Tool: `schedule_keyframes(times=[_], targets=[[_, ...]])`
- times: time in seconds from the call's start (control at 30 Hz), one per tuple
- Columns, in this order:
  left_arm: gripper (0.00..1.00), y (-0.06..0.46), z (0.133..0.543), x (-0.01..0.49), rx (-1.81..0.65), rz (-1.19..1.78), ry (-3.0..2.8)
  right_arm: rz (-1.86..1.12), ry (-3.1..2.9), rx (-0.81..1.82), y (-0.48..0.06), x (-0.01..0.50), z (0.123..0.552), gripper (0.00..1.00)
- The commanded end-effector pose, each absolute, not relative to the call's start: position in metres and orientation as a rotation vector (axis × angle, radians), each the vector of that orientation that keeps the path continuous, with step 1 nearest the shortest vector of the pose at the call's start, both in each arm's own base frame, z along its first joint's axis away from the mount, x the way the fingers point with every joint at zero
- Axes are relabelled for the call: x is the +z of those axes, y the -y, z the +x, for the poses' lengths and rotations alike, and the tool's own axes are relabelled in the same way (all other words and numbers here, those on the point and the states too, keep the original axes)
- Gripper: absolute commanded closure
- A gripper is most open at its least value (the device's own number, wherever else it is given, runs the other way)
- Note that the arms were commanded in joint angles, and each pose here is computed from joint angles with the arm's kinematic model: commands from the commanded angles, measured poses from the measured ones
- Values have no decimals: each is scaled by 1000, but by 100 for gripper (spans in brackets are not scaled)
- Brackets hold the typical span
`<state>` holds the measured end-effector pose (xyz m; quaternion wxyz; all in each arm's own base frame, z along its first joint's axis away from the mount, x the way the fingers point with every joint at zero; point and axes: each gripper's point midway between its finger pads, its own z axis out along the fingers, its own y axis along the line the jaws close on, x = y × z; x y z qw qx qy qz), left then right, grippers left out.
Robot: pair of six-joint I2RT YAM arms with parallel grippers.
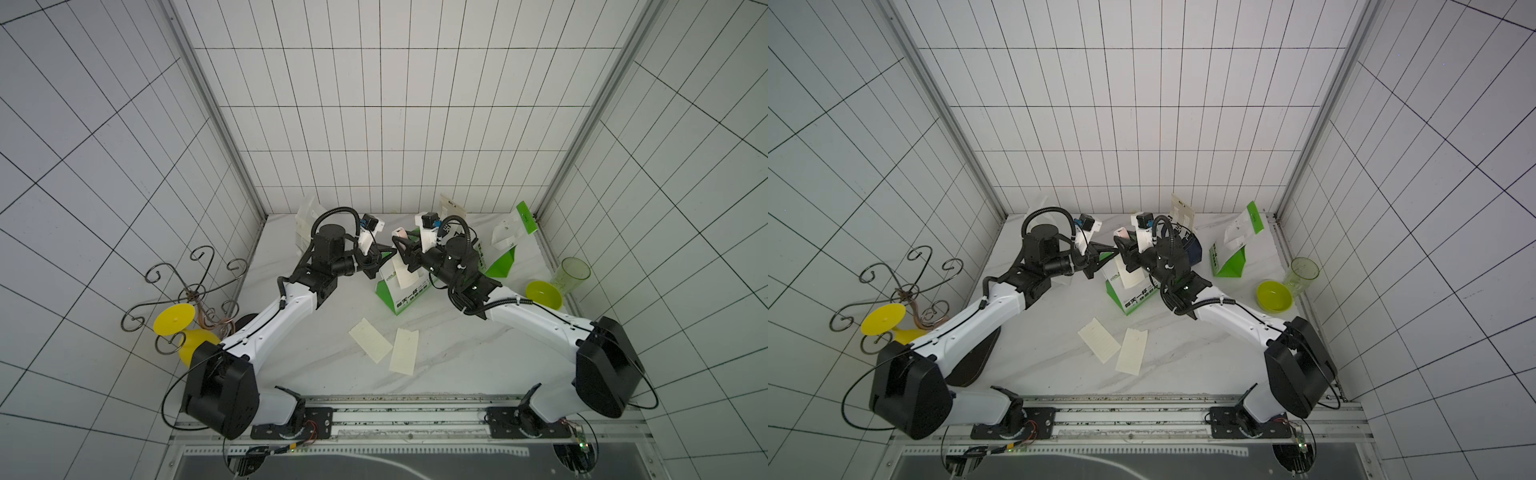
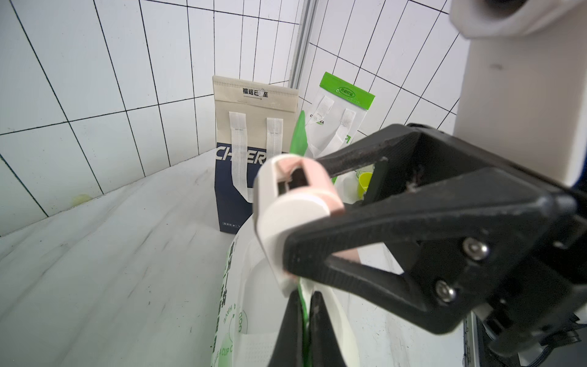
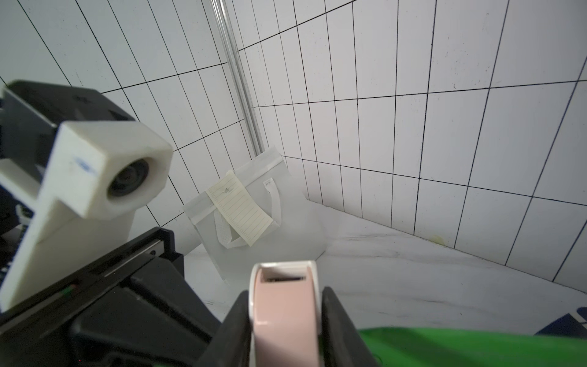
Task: Staple the receipts to the bags
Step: Place the stapler in the takeout bag.
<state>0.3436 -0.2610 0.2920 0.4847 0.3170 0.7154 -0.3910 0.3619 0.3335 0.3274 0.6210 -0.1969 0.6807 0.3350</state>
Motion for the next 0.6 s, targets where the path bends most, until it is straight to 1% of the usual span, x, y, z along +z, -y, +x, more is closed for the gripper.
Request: schedule_keyframes(times=[0.0, 0.17, 0.27, 0.47, 0.57], targets=[[100, 263, 337, 327, -927, 852, -1568, -468, -1608, 785, -334, 322, 350, 59], [100, 263, 336, 326, -914, 873, -1567, -449, -1615, 766, -328, 325, 344, 50], [100, 261, 337, 325, -893, 891, -1571, -422, -1603, 759, -318, 333, 339, 48], [100, 249, 338, 331, -918, 900, -1548, -405, -1557, 757, -296, 360, 318, 44], [100, 249, 332, 332, -934, 956, -1533, -418, -1543, 750, -285, 373, 306, 43]])
